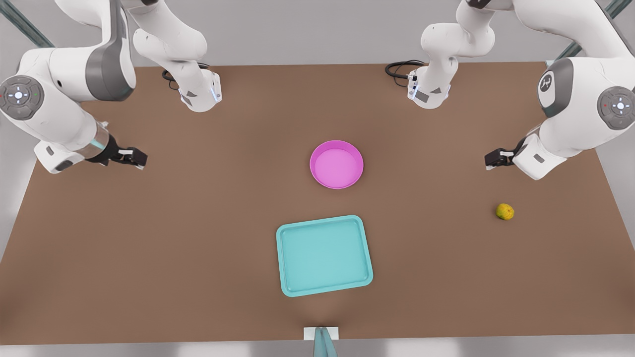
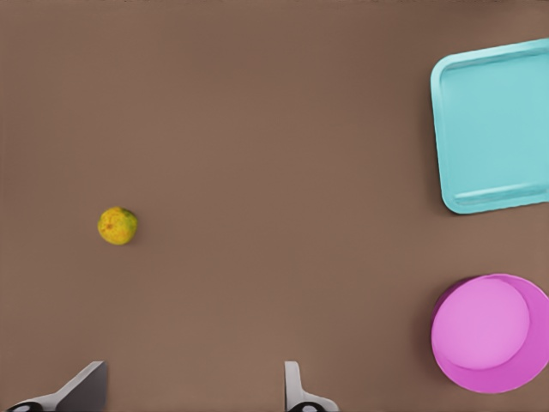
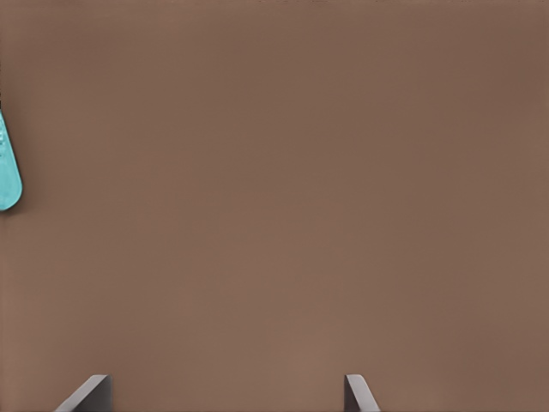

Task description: Place the orange on the plate with the left arm and the plate on the tray with the right arm

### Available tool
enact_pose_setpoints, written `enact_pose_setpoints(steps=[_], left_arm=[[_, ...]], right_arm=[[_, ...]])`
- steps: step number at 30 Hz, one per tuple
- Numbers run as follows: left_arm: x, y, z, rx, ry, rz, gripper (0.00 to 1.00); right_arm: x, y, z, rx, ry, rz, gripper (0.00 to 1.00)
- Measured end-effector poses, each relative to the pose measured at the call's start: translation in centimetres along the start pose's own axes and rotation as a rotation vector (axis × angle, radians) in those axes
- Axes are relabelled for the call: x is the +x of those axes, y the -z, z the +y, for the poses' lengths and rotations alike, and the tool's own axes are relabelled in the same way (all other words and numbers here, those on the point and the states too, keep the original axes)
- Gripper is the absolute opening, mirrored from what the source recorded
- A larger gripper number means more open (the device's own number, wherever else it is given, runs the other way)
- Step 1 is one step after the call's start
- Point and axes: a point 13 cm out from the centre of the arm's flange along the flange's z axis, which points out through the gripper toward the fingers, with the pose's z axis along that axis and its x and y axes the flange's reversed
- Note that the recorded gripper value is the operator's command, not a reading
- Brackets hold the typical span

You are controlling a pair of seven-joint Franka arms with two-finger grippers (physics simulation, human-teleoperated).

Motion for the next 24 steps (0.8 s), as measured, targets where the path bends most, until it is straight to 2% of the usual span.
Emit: enact_pose_setpoints(steps=[3,6,8,10,18,24], left_arm=[[-0.1,-2.8,0.4,-0.004,0.007,0.051,1.0],[1.4,-16.5,6.3,0.005,0.107,0.24,1.0],[1.6,-24.4,12.9,0.068,0.231,0.266,1.0],[1.1,-28.9,16.3,0.095,0.265,0.234,1.0],[-2.9,-35.4,21.8,0.071,0.118,0.068,1.0],[-4.3,-38.2,22.9,0.044,-0.004,0.023,1.0]], right_arm=[[-0.9,0.4,0.0,-0.007,-0.014,-0.035,1.0],[-1.5,0.4,0.2,-0.01,-0.022,-0.051,1.0],[-1.7,0.3,0.3,-0.012,-0.026,-0.056,1.0],[-1.9,0.1,0.3,-0.013,-0.031,-0.057,1.0],[-2.2,-0.2,0.3,-0.014,-0.048,-0.056,1.0],[-2.2,-0.4,0.3,-0.014,-0.057,-0.051,1.0]])
